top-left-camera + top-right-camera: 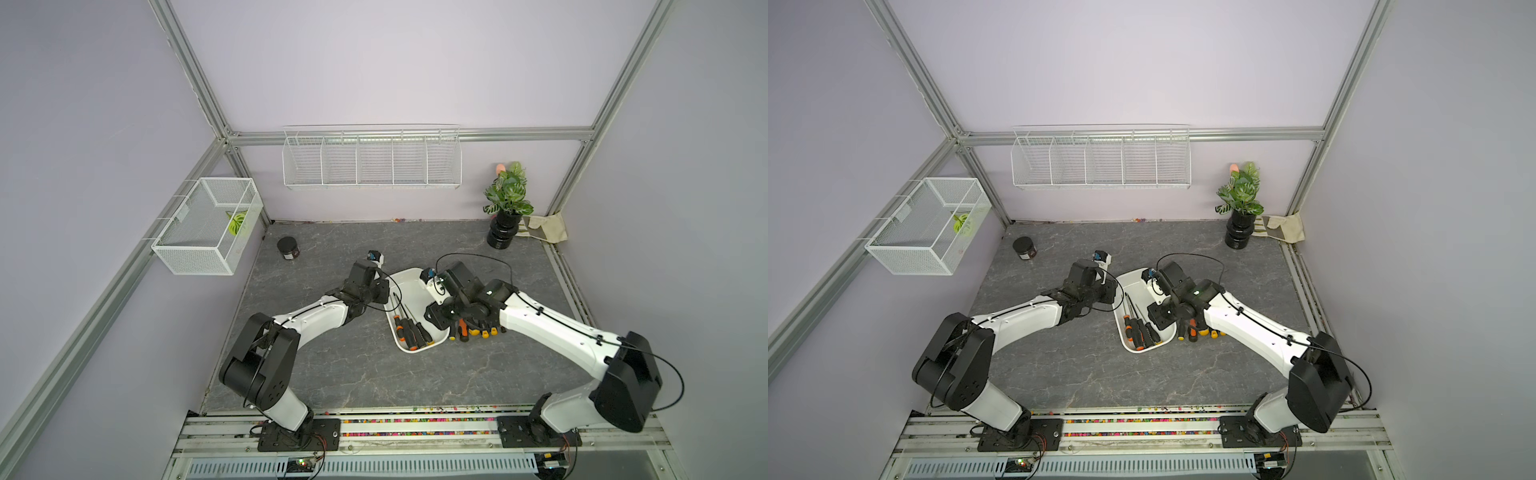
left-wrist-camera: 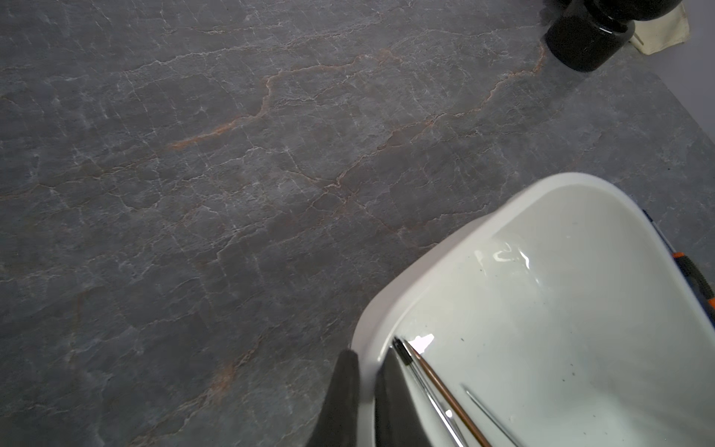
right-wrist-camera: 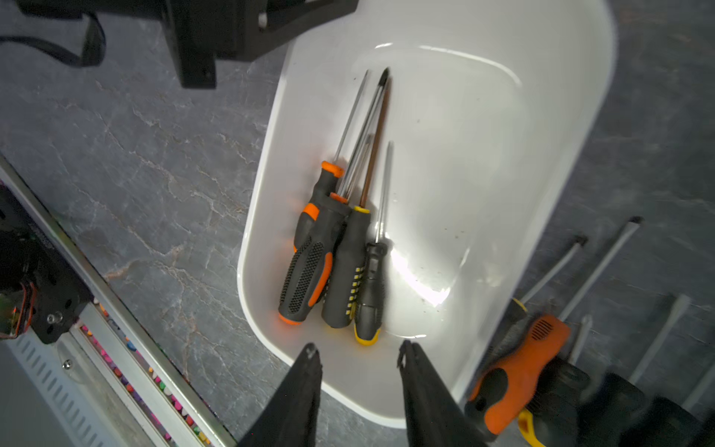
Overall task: Take out the screwdriver from the storage box
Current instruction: Pick up the screwdriver from the storage box.
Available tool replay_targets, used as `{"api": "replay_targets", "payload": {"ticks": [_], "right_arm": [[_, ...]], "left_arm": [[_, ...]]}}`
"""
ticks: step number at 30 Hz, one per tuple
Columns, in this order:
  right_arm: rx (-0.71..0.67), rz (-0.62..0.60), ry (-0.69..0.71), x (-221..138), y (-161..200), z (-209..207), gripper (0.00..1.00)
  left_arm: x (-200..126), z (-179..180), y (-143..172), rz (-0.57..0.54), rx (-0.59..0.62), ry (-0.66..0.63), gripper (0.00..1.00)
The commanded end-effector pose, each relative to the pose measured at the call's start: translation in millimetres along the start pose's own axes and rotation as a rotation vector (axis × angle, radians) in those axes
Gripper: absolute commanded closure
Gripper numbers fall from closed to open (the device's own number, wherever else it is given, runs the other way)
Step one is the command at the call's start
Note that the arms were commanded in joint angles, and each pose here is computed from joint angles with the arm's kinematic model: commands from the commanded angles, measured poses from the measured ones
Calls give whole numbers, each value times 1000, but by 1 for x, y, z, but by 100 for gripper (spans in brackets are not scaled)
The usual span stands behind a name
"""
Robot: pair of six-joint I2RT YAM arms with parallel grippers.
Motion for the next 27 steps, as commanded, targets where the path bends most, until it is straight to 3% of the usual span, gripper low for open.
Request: {"api": "replay_targets", "payload": {"ticks": [1, 14, 27], "right_arm": [[-28, 64, -17, 16, 4, 11, 61], [-64, 236, 125, 70, 17, -11, 62], [-73, 279, 179, 86, 21, -21, 65]], "left_arm": [[-4, -2, -15, -42, 3, 3, 100], [-5, -1, -13, -38, 8, -3, 100], [-4, 1, -12, -31, 20, -14, 100]]}}
Point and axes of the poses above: each gripper's point midway between its finger pads, its own x axis out along the fingers, its own z axis along the line the jaws close on, y = z × x, the point moved 2 cm from there along -x, back along the fingers, and after that the axes turned 6 degrees about x, right-handed, at the moved point
